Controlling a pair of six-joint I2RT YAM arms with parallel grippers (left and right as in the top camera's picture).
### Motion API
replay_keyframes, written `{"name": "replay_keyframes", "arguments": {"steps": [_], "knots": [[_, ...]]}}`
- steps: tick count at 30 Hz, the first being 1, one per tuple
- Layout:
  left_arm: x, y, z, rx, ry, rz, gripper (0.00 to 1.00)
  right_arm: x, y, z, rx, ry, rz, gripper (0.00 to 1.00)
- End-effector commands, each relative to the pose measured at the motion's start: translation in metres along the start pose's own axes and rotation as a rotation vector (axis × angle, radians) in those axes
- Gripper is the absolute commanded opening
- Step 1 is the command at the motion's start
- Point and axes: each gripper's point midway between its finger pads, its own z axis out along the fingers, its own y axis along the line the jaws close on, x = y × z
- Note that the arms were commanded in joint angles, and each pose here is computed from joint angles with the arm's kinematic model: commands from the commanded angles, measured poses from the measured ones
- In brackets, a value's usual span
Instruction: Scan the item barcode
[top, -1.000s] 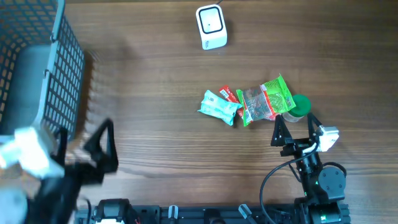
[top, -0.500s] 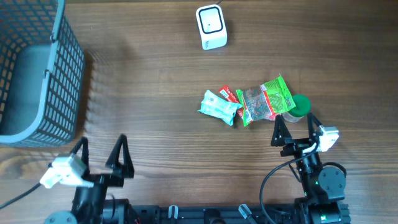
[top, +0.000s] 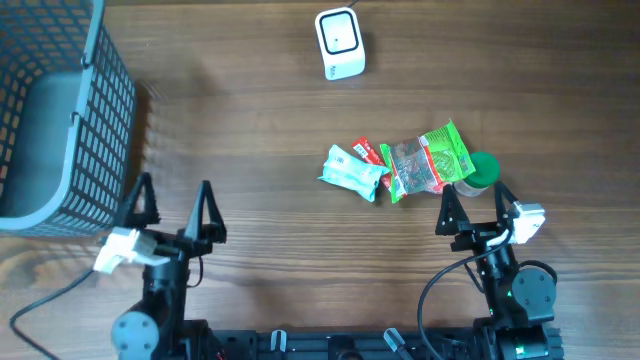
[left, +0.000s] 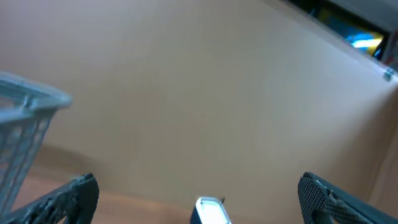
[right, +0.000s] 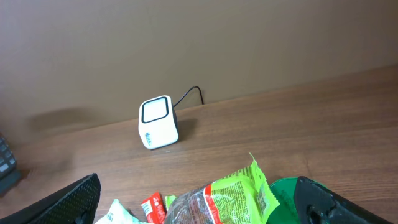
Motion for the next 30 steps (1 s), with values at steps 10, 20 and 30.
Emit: {"name": "replay_keyframes", "arguments": {"steps": [10, 20, 30], "knots": [[0.111, 0.049, -0.024, -0.178, 0.382, -0.037, 1.0, -0.001, -0.002, 0.0, 0.008, -0.006, 0.01, 1.0], [0.111, 0.056, -0.026, -0.204, 0.389, 0.014, 1.0, -0.001, -0.002, 0.0, 0.008, -0.006, 0.009, 1.0], [0.112, 0.056, -0.026, -0.204, 0.389, 0.014, 1.0, -0.001, -0.002, 0.0, 0.008, -0.006, 0.01, 1.0]]}}
